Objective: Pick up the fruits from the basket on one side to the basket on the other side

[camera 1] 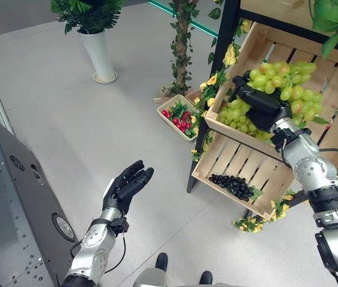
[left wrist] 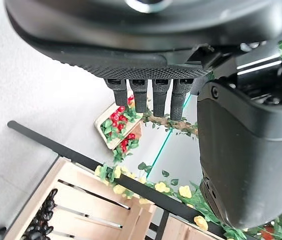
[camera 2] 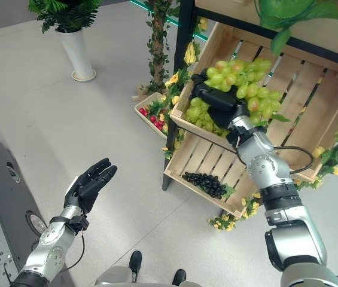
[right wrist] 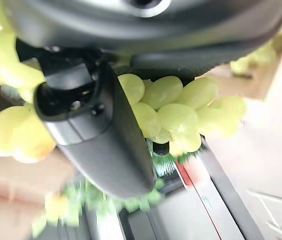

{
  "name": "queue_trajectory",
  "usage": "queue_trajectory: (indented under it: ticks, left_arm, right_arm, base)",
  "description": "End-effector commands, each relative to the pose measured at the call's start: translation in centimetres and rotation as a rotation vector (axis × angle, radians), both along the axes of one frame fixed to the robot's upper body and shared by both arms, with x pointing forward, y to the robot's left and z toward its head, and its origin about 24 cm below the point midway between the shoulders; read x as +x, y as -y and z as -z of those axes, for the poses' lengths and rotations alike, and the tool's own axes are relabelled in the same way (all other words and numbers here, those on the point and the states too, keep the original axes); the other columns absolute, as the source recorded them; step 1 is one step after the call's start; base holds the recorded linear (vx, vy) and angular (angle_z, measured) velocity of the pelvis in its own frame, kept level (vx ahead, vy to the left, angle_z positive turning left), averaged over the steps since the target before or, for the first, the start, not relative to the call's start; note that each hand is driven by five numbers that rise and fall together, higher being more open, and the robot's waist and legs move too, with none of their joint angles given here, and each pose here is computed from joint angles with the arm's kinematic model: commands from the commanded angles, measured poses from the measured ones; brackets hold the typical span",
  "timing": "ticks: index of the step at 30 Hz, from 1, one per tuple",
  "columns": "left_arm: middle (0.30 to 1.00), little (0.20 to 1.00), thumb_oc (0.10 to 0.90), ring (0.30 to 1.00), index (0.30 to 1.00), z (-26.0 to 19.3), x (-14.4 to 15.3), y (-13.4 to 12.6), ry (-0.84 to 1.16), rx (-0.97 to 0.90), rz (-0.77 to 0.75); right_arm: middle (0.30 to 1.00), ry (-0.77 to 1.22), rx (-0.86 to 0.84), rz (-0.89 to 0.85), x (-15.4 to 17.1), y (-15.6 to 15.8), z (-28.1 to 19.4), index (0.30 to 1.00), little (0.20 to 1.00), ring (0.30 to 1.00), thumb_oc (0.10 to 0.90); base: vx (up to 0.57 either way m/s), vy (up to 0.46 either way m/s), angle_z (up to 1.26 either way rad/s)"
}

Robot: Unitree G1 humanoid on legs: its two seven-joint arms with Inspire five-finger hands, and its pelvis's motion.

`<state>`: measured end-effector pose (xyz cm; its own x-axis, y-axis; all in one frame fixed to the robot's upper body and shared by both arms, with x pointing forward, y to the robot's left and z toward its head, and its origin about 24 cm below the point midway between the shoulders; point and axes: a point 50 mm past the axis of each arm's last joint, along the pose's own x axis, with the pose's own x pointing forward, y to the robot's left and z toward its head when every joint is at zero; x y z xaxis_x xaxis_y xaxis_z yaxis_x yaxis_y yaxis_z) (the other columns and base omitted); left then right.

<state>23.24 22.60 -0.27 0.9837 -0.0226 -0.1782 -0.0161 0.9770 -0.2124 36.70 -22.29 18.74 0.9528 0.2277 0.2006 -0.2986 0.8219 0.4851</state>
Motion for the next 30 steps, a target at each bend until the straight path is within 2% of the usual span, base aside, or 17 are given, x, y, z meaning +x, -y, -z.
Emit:
queue_trajectory:
  ticks: [1,5,9,13,20,21,22,23,26,30]
  left_arm:
    - [0.900,0.900,0.800,0.900,0.900,-2.9,1.9,1.0,0.174,-0.008,0.082]
    - [0.900,0.900,0.800,0.900,0.900,-2.7,1.9,1.0,0.163,-0.012,0.080]
    - [0.900,0.900,0.800,0.900,0.900,-2.3,1.7,1.2,0.146,-0.010,0.092]
    - [0.900,0.900,0.800,0.900,0.900,-2.4,1.8,1.6,0.146,-0.018,0.092]
    - [0.900,0.900,0.800,0.900,0.900,-2.5,1.9,2.0,0.145,-0.019,0.091]
    - [0.900,0.900,0.800,0.900,0.900,-2.5,2.0,2.1,0.145,-0.019,0.094]
    - [0.900,0.900,0.800,0.900,0.900,-2.6,2.0,2.2,0.145,-0.018,0.097]
    - [0.900,0.900,0.800,0.900,0.900,-2.8,2.2,2.4,0.147,-0.019,0.100]
    - [0.900,0.900,0.800,0.900,0.900,-3.0,2.4,2.8,0.153,-0.022,0.102]
    - [0.900,0.900,0.800,0.900,0.900,-3.0,2.5,2.9,0.149,-0.017,0.110]
  right_arm:
    - [0.300,0.175,0.123,0.110,0.5,3.8,-7.5,0.300,0.300,0.300,0.400]
    - [0.300,0.121,0.197,0.162,0.8,5.3,-6.7,0.300,0.300,0.300,0.400]
    - [0.300,0.067,0.355,0.265,0.9,7.1,-6.0,0.300,0.300,0.300,0.400]
    - [0.300,0.040,0.595,0.400,0.7,9.2,-5.3,0.300,0.300,0.300,0.400]
    - [0.300,0.159,0.897,0.400,0.6,8.9,-5.1,0.300,0.300,0.300,0.400]
    - [0.375,0.170,0.909,0.419,0.5,8.8,-5.0,0.375,0.375,0.375,0.450]
    - [0.747,0.176,0.918,0.425,0.5,8.7,-5.0,0.747,0.747,0.747,0.698]
    - [0.900,0.199,0.947,0.439,0.4,8.6,-5.1,0.900,0.900,0.900,0.800]
    - [0.900,0.244,0.992,0.410,0.5,7.9,-5.5,0.900,0.900,0.900,0.800]
    - [0.900,0.220,0.953,0.368,0.7,6.5,-5.7,0.900,0.900,0.900,0.800]
  base:
    - [0.03,0.011,0.10]
    - [0.01,-0.007,0.11]
    - [0.00,-0.003,0.01]
    - [-0.01,-0.001,0.02]
    - [-0.01,0.002,-0.01]
    - [0.00,0.000,0.00]
    - [0.00,0.000,0.00]
    - [0.00,0.000,0.00]
    - [0.00,0.000,0.00]
    - [0.00,0.000,0.00]
